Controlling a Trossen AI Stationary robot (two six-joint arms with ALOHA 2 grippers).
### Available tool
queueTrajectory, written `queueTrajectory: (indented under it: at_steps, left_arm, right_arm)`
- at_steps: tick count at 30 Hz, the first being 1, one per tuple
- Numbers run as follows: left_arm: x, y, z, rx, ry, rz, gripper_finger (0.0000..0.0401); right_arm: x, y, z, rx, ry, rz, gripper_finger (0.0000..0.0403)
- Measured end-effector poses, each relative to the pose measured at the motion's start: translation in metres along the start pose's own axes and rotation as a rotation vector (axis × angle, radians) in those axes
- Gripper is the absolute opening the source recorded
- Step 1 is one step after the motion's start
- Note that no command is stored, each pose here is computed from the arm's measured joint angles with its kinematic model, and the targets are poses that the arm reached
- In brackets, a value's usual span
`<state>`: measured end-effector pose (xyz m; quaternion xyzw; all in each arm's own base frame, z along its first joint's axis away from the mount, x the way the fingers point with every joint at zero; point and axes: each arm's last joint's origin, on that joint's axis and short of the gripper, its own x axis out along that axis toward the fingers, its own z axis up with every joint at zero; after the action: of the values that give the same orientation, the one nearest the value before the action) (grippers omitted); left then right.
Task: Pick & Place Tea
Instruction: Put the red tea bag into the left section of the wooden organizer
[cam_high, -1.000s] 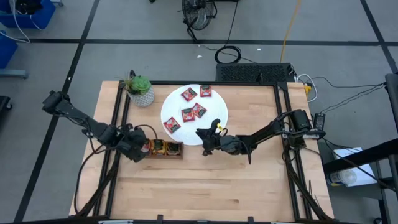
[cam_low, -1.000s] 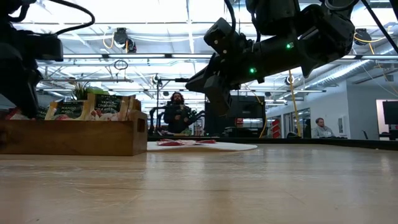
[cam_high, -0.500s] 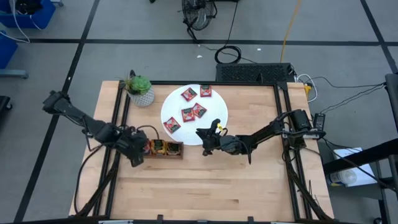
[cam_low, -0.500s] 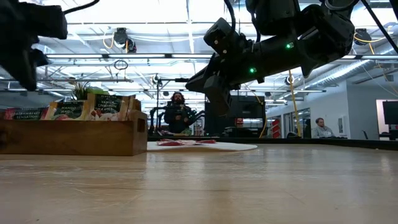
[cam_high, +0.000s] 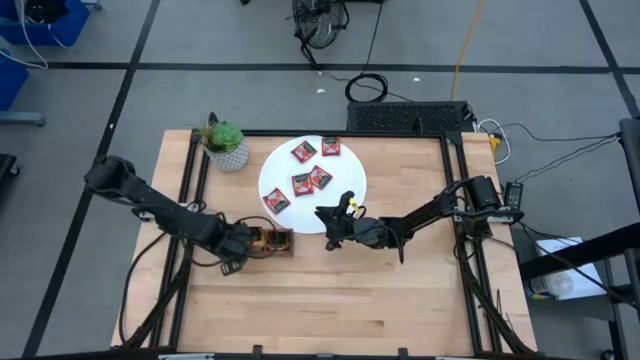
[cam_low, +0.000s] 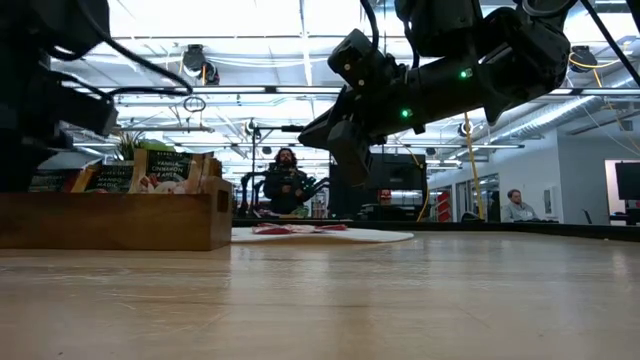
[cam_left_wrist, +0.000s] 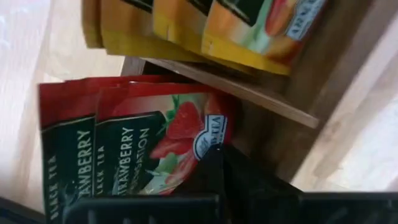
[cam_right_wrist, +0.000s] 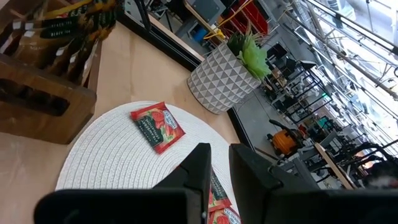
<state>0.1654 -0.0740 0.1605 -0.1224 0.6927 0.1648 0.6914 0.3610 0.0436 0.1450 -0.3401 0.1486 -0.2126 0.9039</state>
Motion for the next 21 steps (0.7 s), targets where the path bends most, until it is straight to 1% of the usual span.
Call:
queueTrajectory:
  at_steps: [5, 11, 21]
  left_arm:
    - [0.008, -0.002, 0.006, 0.019, 0.032, 0.007, 0.0003]
    - [0.011, 0.000, 0.011, 0.001, 0.040, 0.017, 0.0003]
    - [0.011, 0.009, 0.009, -0.050, -0.016, 0.183, 0.0004]
  right_arm:
    - [0.000, 0.000, 0.000, 0.001, 0.000, 0.000, 0.0045]
    - [0.000, 0.000, 0.000, 0.001, 0.000, 0.000, 0.0045]
    - [0.000, 0.000, -0.001, -0.005, 0.005, 0.003, 0.0045]
